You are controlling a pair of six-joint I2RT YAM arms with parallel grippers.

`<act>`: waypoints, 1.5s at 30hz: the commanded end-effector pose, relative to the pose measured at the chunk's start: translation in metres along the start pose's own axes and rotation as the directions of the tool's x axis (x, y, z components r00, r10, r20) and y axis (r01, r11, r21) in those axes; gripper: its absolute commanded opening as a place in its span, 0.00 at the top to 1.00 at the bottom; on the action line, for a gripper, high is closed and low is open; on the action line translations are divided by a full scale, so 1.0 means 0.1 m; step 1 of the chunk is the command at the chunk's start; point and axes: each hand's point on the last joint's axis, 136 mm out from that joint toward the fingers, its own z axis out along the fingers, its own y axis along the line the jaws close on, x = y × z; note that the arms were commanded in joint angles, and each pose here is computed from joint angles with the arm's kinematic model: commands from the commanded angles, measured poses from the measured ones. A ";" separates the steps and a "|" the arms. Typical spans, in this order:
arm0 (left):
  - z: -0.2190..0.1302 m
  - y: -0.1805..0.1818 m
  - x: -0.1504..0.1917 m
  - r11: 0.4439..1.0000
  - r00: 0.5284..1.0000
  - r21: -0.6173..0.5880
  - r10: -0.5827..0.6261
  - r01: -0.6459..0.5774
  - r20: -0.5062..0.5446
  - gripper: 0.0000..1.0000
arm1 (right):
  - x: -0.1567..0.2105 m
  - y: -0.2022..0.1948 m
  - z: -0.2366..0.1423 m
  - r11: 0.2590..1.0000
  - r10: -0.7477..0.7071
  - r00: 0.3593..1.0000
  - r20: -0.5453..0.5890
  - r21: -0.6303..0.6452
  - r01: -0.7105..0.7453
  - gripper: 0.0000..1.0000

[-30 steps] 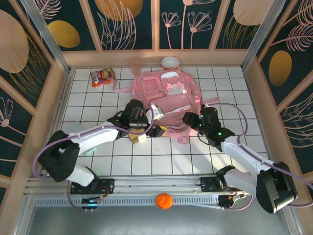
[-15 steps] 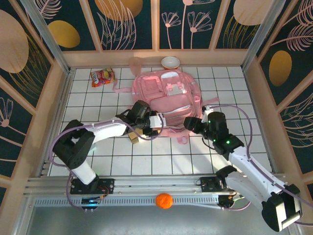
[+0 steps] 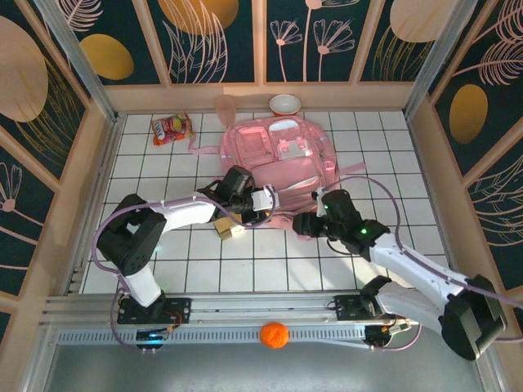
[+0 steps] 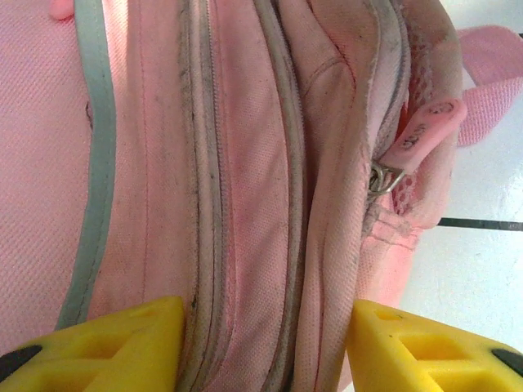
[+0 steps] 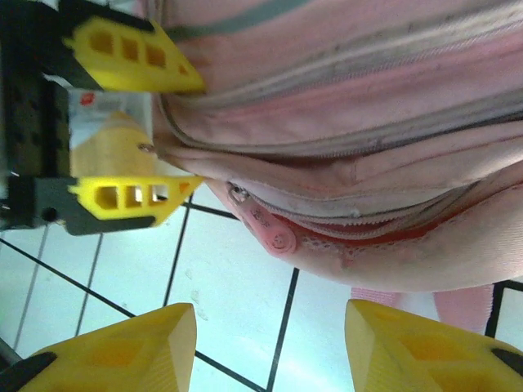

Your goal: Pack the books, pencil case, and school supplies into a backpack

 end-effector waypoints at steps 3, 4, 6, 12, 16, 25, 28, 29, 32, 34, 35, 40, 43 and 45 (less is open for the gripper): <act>0.01 -0.02 0.00 0.994 0.993 0.037 -0.102 0.101 0.052 0.45 | -0.16 0.11 0.14 0.994 -0.091 0.996 0.000 0.067 0.091 0.50; 0.02 -0.01 0.01 0.994 0.993 0.036 -0.109 0.107 0.048 0.45 | -0.17 0.11 0.18 0.991 -0.104 0.995 -0.004 0.080 0.104 0.49; 0.04 0.01 0.06 0.992 0.992 0.032 -0.121 0.120 0.033 0.48 | -0.19 0.12 0.25 0.985 -0.132 0.991 -0.017 0.107 0.133 0.50; 0.05 0.01 0.03 0.987 0.988 0.059 -0.148 0.146 0.030 0.69 | -0.23 0.06 0.39 0.972 -0.164 0.986 -0.033 0.167 0.167 0.50; 0.02 -0.03 -0.08 0.981 0.983 0.102 -0.170 0.162 0.069 0.77 | -0.27 0.09 0.46 0.972 -0.167 0.985 -0.032 0.160 0.170 0.51; 0.02 -0.10 -0.24 0.956 0.966 0.203 -0.237 0.213 0.103 0.82 | -0.24 0.12 0.59 0.961 -0.189 0.981 -0.047 0.198 0.194 0.52; 0.01 -0.11 -0.28 0.947 0.961 0.221 -0.259 0.233 0.096 0.88 | -0.24 0.15 0.64 0.953 -0.204 0.978 -0.049 0.217 0.210 0.53; 0.01 -0.11 -0.28 0.945 0.961 0.225 -0.263 0.238 0.089 0.92 | -0.24 0.13 0.64 0.949 -0.205 0.978 -0.050 0.233 0.211 0.53; -0.02 -0.03 -0.29 0.947 0.957 0.186 -0.279 0.262 0.075 1.00 | -0.29 0.14 0.55 0.949 -0.191 0.981 -0.028 0.249 0.192 0.53; -0.06 0.01 -0.31 0.951 0.958 0.163 -0.277 0.263 0.072 1.00 | -0.33 0.17 0.43 0.958 -0.178 0.984 0.012 0.233 0.170 0.50; -0.09 0.03 -0.31 0.954 0.959 0.147 -0.274 0.262 0.072 1.00 | -0.36 0.19 0.34 0.963 -0.168 0.985 0.041 0.219 0.155 0.50; -0.28 0.13 -0.20 0.982 0.980 -0.013 -0.187 0.188 0.073 0.45 | -0.39 0.27 -0.02 0.992 -0.104 0.985 0.141 0.092 0.091 0.47; -0.36 0.12 -0.08 0.994 0.996 -0.082 -0.071 0.076 0.052 0.30 | -0.39 0.26 -0.15 0.996 -0.081 0.983 0.167 0.054 0.073 0.47; -0.39 0.12 -0.01 0.994 1.000 -0.106 -0.005 0.008 0.028 0.24 | -0.39 0.23 -0.20 0.997 -0.073 0.981 0.178 0.046 0.066 0.46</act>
